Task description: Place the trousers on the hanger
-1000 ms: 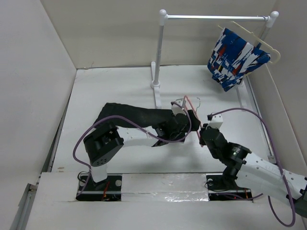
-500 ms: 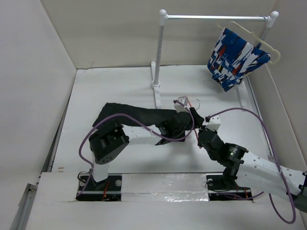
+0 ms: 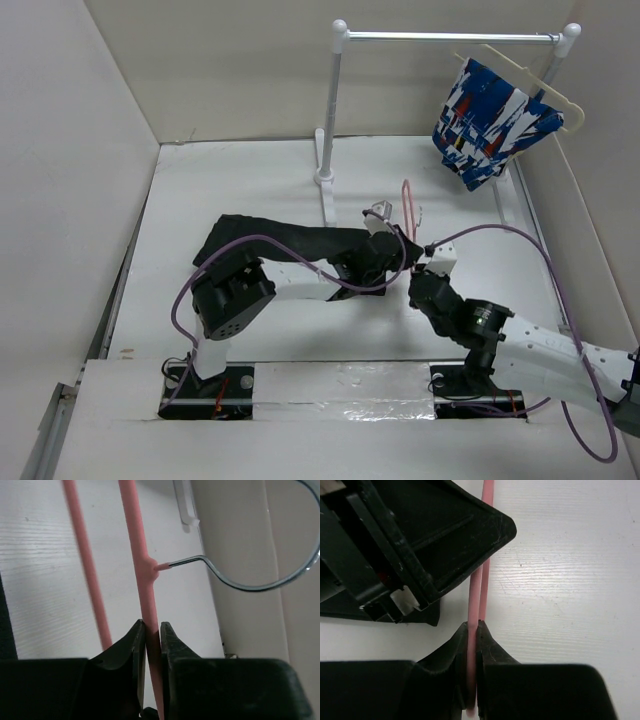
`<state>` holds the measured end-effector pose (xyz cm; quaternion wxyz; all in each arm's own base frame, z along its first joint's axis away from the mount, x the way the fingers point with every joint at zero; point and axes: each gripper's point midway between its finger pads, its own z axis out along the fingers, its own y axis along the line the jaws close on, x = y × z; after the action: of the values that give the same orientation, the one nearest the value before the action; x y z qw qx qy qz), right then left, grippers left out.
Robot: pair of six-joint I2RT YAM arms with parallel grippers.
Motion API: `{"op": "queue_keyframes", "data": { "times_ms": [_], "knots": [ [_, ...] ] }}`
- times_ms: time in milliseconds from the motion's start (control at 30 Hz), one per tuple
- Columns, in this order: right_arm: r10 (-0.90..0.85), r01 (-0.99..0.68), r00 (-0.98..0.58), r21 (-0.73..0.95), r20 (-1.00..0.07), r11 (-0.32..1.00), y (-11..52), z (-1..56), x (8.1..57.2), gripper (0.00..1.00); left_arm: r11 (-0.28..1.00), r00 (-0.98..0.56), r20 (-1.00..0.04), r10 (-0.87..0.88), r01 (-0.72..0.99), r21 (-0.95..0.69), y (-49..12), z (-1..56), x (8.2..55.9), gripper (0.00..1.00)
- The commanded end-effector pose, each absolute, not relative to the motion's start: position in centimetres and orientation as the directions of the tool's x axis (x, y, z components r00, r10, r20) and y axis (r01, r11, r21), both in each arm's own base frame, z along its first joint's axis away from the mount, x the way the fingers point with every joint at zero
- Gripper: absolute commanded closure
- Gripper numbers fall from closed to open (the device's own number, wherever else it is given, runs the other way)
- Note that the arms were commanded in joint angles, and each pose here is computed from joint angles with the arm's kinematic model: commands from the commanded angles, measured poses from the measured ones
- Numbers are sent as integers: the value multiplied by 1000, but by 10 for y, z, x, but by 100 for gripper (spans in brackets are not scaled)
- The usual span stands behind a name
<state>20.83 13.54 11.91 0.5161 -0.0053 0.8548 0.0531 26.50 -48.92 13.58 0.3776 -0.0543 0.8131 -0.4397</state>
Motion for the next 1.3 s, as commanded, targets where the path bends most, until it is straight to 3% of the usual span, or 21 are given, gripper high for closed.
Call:
{"op": "queue_keyframes", "data": {
  "times_ms": [0,33,67,167,233,400,433,533,567,767,967,1167,1267],
  "knots": [
    [126,-46,-421,160,-898,986,143,145,214,85,592,-702,-584,-408,284,-754,-487,145,262,100],
    [129,-51,-439,168,-889,984,144,143,211,77,575,-700,-581,-416,293,-764,-486,152,260,100],
    [128,-67,-446,176,-886,982,147,143,208,58,580,-707,-579,-405,291,-761,-482,146,257,100],
    [155,-80,-449,213,-880,974,147,153,202,32,540,-704,-569,-424,308,-783,-468,151,247,100],
    [161,-93,-448,225,-879,970,144,162,198,28,462,-693,-546,-471,334,-822,-462,172,244,100],
    [228,-156,-384,307,-894,939,140,189,193,24,416,-707,-515,-484,332,-846,-447,165,231,100],
    [240,-156,-386,319,-891,935,139,189,192,26,398,-705,-502,-500,328,-857,-445,168,231,100],
    [234,-217,-380,332,-895,918,149,189,193,68,396,-698,-492,-521,313,-863,-434,157,221,100],
    [218,-234,-390,326,-894,916,154,186,194,100,388,-697,-487,-526,314,-867,-432,155,217,100],
    [107,-272,-432,242,-896,931,172,166,227,100,365,-643,-444,-625,262,-893,-412,136,219,100],
    [138,-318,-414,285,-900,904,167,164,278,100,357,-598,-411,-688,215,-909,-405,117,230,100],
    [86,-394,-503,316,-860,863,185,135,306,100,397,-599,-415,-685,171,-902,-408,97,235,100],
    [74,-398,-539,331,-839,856,194,117,315,92,399,-610,-415,-675,171,-901,-413,91,234,100]
  ]
}}
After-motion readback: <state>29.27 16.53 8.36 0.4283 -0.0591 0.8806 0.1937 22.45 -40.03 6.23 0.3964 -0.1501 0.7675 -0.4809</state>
